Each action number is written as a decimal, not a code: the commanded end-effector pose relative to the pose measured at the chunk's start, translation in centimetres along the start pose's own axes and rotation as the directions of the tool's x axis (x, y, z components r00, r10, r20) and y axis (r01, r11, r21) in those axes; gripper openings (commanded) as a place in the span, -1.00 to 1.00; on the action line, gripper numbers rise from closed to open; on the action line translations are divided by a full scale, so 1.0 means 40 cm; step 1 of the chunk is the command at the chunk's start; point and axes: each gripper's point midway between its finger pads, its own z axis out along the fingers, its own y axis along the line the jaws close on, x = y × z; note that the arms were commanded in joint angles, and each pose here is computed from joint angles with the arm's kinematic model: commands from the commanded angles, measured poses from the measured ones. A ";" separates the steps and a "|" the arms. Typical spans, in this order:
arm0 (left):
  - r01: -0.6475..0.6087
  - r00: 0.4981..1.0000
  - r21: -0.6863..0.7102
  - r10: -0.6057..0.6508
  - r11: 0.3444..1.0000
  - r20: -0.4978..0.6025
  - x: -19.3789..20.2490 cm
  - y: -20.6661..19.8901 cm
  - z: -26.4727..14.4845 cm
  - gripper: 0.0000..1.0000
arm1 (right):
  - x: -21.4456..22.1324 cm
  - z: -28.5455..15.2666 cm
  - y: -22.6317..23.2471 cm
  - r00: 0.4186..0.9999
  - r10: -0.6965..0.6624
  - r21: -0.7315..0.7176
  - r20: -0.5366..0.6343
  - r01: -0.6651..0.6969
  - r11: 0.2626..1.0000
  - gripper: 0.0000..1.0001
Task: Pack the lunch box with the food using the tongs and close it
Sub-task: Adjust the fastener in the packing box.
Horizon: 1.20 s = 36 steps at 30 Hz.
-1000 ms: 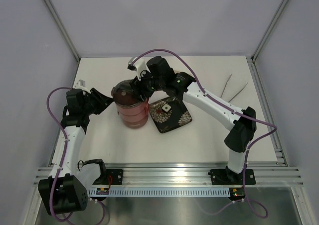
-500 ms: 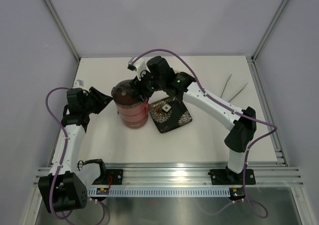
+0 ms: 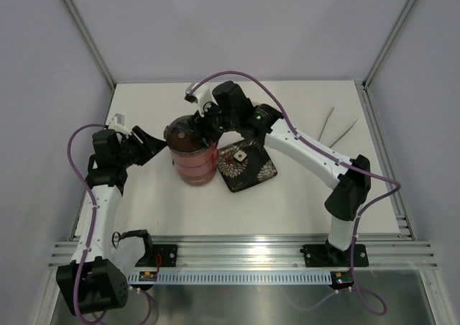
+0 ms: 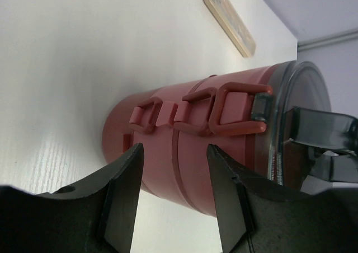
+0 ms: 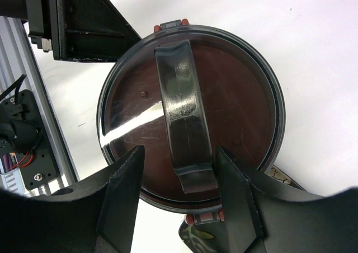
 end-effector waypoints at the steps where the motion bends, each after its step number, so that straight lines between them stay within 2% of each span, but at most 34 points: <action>1: -0.042 0.993 0.167 0.060 0.985 -0.104 0.042 -0.072 -0.010 0.06 | 0.108 -0.012 0.016 0.989 0.020 -0.003 -0.147 -0.020 1.000 0.22; 6: -0.032 0.987 0.196 0.062 0.980 -0.148 0.072 -0.079 -0.024 0.05 | 0.118 -0.030 -0.013 0.986 -0.013 0.054 -0.164 0.022 0.998 0.25; 13: -0.039 0.987 0.198 0.069 0.979 -0.146 0.085 -0.077 -0.037 0.05 | 0.121 -0.030 -0.019 0.985 -0.015 0.065 -0.170 0.026 0.998 0.26; 19: -0.037 0.993 0.211 0.060 0.977 -0.106 0.064 -0.084 -0.026 0.05 | 0.125 -0.033 -0.012 0.985 -0.010 0.054 -0.170 0.019 0.998 0.26; 36: -0.028 1.000 0.118 0.027 0.993 0.008 0.001 -0.053 0.003 0.03 | 0.131 -0.040 0.002 0.984 -0.010 0.031 -0.176 0.016 0.999 0.25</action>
